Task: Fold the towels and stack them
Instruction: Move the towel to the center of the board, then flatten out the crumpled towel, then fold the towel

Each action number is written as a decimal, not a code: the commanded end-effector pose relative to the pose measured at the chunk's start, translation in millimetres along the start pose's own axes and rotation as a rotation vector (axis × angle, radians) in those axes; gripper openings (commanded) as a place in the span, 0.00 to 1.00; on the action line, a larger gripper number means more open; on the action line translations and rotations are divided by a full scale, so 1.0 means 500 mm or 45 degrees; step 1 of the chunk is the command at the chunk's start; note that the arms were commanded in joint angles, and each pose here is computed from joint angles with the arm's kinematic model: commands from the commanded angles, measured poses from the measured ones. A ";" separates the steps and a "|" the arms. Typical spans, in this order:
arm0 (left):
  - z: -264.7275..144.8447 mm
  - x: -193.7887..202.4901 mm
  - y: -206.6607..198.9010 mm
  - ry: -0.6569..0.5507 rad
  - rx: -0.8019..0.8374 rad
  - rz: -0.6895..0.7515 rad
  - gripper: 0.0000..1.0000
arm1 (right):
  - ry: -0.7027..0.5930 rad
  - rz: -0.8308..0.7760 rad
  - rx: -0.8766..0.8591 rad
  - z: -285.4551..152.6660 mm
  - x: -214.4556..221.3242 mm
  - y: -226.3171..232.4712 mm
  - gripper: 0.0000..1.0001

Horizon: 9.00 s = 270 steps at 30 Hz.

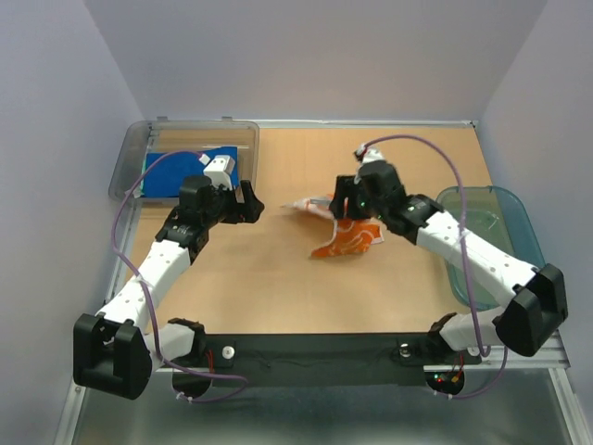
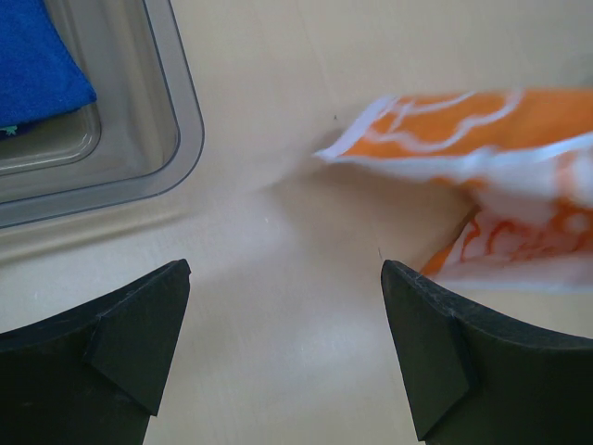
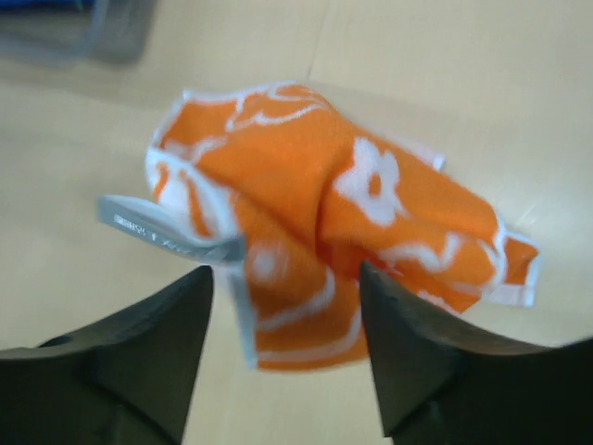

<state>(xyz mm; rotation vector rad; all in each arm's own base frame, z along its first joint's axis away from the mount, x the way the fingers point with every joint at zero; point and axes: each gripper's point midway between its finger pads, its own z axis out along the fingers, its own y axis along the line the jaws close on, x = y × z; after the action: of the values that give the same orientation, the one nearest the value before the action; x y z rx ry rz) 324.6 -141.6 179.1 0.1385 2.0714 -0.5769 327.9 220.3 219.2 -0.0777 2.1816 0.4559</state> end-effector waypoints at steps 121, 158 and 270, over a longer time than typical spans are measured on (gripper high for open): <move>0.061 0.253 0.027 0.480 -0.547 -0.061 0.84 | 0.487 -0.665 -0.192 0.333 0.228 -0.073 0.54; 0.125 0.346 0.066 0.667 -0.621 -0.179 0.35 | 0.587 -0.738 -0.130 0.296 0.305 -0.117 0.00; 0.271 -0.264 -0.089 -0.065 0.033 0.292 0.00 | -0.253 -0.601 0.058 0.157 -0.162 -0.218 0.00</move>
<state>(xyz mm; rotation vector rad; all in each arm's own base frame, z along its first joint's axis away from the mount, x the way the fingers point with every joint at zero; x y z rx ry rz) 506.5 -240.5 218.7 0.3824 1.9782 -0.4577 479.1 144.8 200.5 -0.5457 1.8624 0.0859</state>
